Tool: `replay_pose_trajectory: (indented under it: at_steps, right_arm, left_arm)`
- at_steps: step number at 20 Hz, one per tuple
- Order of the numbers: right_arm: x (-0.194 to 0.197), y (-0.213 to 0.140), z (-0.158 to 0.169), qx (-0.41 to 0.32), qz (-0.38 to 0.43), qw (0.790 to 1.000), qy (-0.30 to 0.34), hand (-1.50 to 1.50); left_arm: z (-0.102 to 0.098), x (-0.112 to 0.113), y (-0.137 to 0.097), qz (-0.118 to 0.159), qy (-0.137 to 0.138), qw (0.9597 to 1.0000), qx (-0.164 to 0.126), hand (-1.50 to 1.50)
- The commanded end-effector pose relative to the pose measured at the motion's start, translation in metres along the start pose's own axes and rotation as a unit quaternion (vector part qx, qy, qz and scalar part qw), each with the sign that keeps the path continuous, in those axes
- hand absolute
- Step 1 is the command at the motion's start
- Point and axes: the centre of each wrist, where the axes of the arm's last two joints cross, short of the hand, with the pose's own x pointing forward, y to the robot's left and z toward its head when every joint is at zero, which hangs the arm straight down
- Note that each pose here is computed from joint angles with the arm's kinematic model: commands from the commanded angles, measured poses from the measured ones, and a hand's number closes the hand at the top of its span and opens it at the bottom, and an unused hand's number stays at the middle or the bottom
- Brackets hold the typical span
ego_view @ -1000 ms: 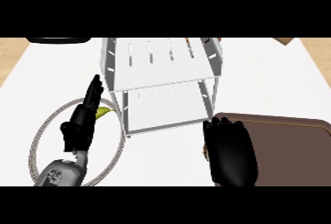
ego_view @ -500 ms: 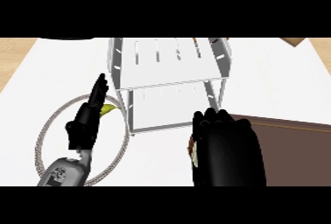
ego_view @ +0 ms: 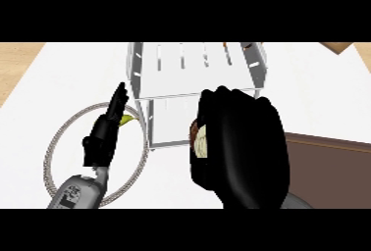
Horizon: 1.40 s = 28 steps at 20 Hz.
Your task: Pick the cupcake from the tray and place it in the tiered basket
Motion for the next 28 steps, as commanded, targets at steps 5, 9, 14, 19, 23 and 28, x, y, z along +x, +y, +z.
replay_pose_trajectory:
  at_steps: [5, 9, 14, 19, 23, 28]
  right_arm:
    - [0.046, -0.026, -0.058, 0.000, 0.027, 0.993, 0.116, 1.50]
    - [0.071, -0.042, -0.075, -0.007, 0.037, 0.994, 0.100, 1.50]
    - [0.078, -0.013, -0.108, 0.000, 0.076, 0.990, 0.118, 1.50]
    - [0.043, -0.024, -0.130, 0.021, -0.072, 0.979, 0.191, -1.50]
    - [0.031, -0.003, -0.137, 0.047, -0.108, 0.978, 0.175, -1.50]
    - [0.030, -0.019, -0.128, 0.000, -0.205, 0.964, 0.167, -1.50]
  left_arm:
    - [-0.001, 0.003, 0.002, -0.003, 0.001, 1.0000, -0.003, 0.00]
    - [-0.011, 0.010, 0.002, 0.000, -0.002, 0.9999, 0.014, 0.00]
    - [-0.005, 0.009, 0.012, 0.009, 0.001, 0.9998, 0.016, 0.00]
    - [0.003, 0.003, 0.012, 0.004, 0.003, 0.9998, 0.020, 0.00]
    - [0.000, -0.001, 0.022, 0.001, -0.001, 0.9997, 0.025, 0.00]
    - [0.002, -0.001, 0.018, 0.006, 0.000, 0.9997, 0.024, 0.00]
